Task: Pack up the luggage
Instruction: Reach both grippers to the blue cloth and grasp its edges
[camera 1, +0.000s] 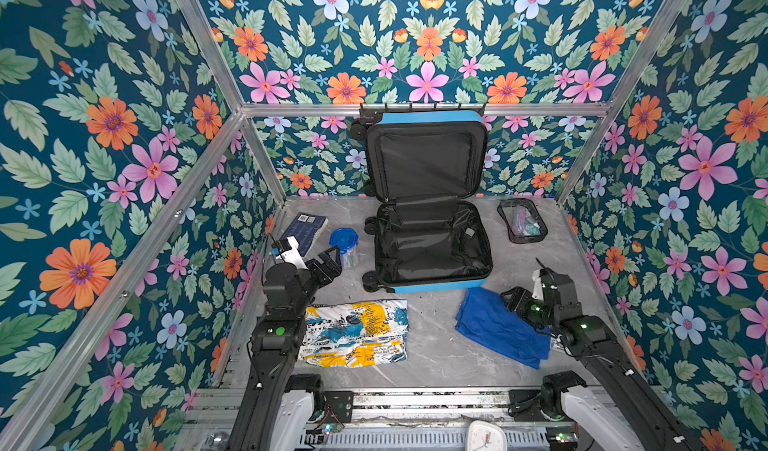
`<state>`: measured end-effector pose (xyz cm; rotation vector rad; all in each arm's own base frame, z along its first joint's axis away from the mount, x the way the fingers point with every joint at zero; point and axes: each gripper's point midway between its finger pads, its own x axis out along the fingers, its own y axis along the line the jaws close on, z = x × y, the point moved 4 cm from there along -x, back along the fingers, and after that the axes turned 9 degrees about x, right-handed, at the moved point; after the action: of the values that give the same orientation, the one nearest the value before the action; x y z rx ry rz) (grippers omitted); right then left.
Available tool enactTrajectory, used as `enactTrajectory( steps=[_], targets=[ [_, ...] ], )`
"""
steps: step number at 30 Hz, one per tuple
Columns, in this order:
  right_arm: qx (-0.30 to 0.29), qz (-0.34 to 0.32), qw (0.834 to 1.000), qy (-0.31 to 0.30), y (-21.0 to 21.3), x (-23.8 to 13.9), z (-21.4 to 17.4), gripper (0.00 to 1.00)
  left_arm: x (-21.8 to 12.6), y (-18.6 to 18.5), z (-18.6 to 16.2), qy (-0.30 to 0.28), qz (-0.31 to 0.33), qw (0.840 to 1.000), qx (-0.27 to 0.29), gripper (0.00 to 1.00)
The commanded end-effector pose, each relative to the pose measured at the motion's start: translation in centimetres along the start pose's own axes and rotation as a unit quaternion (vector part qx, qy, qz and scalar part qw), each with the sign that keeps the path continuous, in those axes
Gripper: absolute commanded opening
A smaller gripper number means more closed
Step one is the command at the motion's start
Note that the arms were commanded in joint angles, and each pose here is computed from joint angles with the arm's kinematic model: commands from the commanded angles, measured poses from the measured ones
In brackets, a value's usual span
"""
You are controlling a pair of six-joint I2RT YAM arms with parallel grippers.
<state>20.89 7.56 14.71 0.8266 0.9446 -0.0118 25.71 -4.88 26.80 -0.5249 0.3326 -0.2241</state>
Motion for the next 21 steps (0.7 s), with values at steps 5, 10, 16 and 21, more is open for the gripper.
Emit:
enactTrajectory(
  steps=[5,10,16,21],
  targets=[
    [0.012,-0.043,0.999,0.03,-1.0,2.6,-2.4,0.74,0.4,-2.6,-5.1,0.077,-0.042,0.996,-0.007,0.82],
    [-0.024,-0.064,0.996,0.051,-0.1,3.8,-3.5,0.74,1.2,-4.6,-9.6,0.114,-0.048,0.992,-0.004,0.82],
    [-0.037,-0.069,0.994,0.073,0.6,5.4,-4.5,0.74,2.1,-6.9,-13.1,0.152,-0.044,0.987,0.029,0.81],
    [-0.053,-0.072,0.992,0.085,1.2,6.4,-5.3,0.76,3.0,-8.9,-15.0,0.177,-0.056,0.981,0.052,0.81]
  ],
)
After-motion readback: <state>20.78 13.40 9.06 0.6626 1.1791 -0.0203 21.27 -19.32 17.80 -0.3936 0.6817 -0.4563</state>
